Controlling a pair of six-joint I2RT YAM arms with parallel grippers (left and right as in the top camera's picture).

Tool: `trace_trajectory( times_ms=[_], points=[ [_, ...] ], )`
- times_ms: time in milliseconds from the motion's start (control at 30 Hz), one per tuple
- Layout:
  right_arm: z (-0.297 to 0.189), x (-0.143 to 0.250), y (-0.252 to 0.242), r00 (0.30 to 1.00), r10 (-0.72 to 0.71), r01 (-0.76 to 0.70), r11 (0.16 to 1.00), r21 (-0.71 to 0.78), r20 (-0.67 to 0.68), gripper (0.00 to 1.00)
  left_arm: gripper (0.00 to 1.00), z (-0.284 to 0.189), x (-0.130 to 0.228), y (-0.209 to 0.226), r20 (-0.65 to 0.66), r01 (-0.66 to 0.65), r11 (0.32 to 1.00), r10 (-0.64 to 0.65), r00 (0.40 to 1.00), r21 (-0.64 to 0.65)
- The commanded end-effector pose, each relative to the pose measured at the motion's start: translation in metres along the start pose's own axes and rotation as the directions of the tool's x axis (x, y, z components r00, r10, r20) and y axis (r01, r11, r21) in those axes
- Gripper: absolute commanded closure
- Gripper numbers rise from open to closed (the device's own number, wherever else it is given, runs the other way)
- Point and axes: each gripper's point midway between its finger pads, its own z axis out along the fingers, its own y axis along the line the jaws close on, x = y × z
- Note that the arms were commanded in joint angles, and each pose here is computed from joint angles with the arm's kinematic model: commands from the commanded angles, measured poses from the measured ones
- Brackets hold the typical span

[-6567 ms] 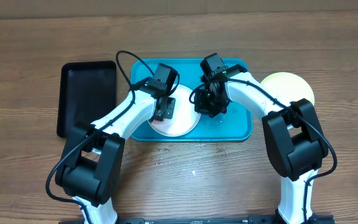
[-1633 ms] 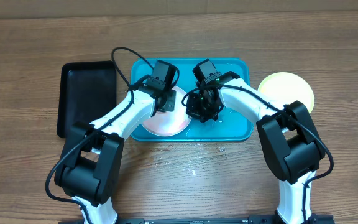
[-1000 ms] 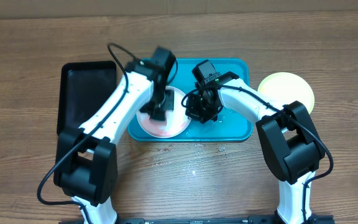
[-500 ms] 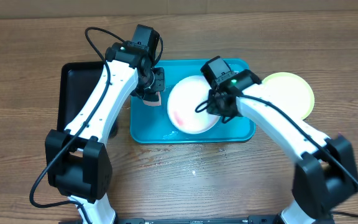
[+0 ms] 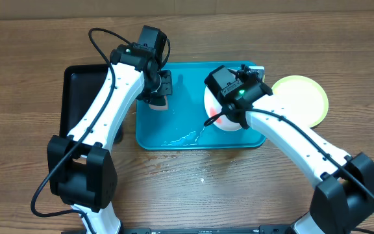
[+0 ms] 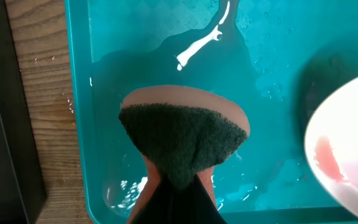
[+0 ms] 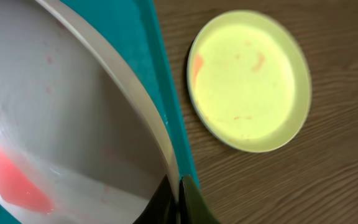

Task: Clean dirty plates on tray and stack at the side
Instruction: 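Lift left gripper away and raise white plate with right gripper, then carry white plate right and lower it onto the yellow plate stack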

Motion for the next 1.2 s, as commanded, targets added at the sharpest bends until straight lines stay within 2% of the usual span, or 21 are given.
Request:
trace_trajectory(
  times_ms=[0,267,633,900,1167],
  points=[
    [-0.030,-0.027,-0.016,0.987,0.048,-0.055,0.998,0.040,0.151,0.96,0.96,-0.001,0.000,0.000,0.006,-0.018,1.000,0.018,1.000,-0.008],
    [-0.063,-0.044,-0.021,0.946,-0.019,-0.028,0.990,0.139,0.324,0.96,0.96,-0.001,0.001,0.000,0.002,-0.014,1.000,0.014,1.000,-0.006],
    [-0.114,-0.056,-0.021,0.826,-0.155,-0.010,0.957,0.289,0.541,0.96,0.96,-0.001,0.001,0.000,0.001,-0.014,1.000,0.014,1.000,-0.006],
    [-0.126,-0.057,-0.022,0.797,-0.166,-0.021,0.954,0.301,0.581,0.96,0.96,-0.001,0.001,0.000,0.002,-0.014,1.000,0.014,1.000,-0.005],
    [-0.142,-0.062,-0.038,0.786,-0.092,-0.075,0.967,0.242,0.611,0.96,0.96,-0.001,0.000,0.000,0.002,-0.008,1.000,0.008,1.000,-0.006]
  ],
)
